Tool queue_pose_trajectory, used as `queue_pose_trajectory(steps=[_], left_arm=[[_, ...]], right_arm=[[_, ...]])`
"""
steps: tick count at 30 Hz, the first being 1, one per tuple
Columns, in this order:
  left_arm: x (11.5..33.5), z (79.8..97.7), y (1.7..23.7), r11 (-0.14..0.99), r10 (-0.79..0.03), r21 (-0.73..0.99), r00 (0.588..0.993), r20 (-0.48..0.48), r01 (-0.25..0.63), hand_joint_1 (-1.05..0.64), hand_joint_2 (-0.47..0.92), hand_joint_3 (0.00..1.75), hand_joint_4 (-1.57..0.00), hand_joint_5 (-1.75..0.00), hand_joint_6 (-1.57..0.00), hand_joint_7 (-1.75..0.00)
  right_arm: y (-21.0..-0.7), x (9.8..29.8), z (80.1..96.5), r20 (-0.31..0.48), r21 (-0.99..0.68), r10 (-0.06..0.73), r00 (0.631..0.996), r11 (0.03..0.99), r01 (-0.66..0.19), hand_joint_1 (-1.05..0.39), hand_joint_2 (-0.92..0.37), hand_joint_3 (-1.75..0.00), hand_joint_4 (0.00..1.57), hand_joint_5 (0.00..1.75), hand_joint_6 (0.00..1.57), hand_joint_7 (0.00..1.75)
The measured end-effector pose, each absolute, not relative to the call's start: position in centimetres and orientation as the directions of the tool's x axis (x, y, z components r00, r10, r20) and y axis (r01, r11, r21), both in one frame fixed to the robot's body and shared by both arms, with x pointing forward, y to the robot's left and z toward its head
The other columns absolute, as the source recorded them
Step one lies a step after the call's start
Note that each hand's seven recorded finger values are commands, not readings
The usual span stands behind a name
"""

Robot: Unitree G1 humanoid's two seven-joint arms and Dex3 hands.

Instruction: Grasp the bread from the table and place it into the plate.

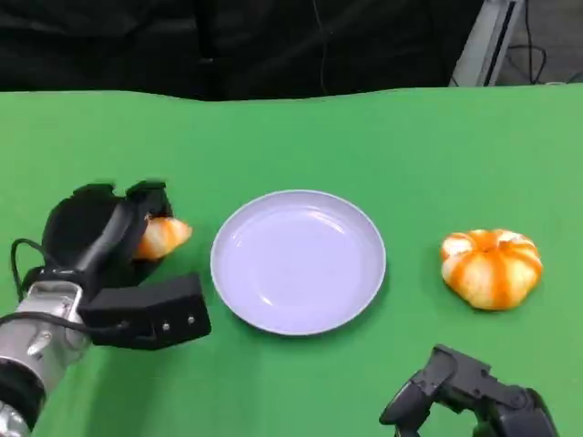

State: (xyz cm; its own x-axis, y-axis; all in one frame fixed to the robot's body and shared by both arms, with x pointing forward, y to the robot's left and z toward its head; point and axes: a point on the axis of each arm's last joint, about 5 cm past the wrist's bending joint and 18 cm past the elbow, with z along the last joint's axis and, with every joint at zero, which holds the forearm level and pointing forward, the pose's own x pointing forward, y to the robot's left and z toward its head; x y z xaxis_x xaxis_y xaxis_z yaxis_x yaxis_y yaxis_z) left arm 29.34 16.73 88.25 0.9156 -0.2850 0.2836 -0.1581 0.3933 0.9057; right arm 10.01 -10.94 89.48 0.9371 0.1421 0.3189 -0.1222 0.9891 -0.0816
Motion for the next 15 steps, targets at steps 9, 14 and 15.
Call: queue_pose_trajectory(steps=[9, 14, 15], left_arm=[[29.8, 91.0, 14.0, 0.512, -0.394, 0.831, 0.801, 0.452, -0.217, -0.14, 0.30, 1.39, -0.94, -1.75, -0.73, -1.75], [29.1, 90.8, 10.9, 0.560, -0.480, 0.816, 0.746, 0.461, -0.144, -0.19, 0.30, 1.40, -0.93, -1.75, -0.73, -1.75], [29.0, 90.7, 10.4, 0.561, -0.492, 0.817, 0.742, 0.456, -0.130, -0.19, 0.30, 1.40, -0.92, -1.75, -0.73, -1.75]], right_arm=[[-11.0, 10.0, 89.5, 0.317, -0.081, 0.143, 0.938, 0.989, -0.124, -0.09, -0.35, -1.28, 0.70, 1.59, 0.78, 1.31], [-11.3, 9.8, 89.3, 0.307, -0.081, 0.145, 0.941, 0.989, -0.126, -0.10, -0.37, -1.23, 0.70, 1.58, 0.78, 1.29], [-11.3, 9.8, 89.3, 0.306, -0.081, 0.144, 0.941, 0.989, -0.125, -0.10, -0.37, -1.23, 0.71, 1.57, 0.78, 1.29]])
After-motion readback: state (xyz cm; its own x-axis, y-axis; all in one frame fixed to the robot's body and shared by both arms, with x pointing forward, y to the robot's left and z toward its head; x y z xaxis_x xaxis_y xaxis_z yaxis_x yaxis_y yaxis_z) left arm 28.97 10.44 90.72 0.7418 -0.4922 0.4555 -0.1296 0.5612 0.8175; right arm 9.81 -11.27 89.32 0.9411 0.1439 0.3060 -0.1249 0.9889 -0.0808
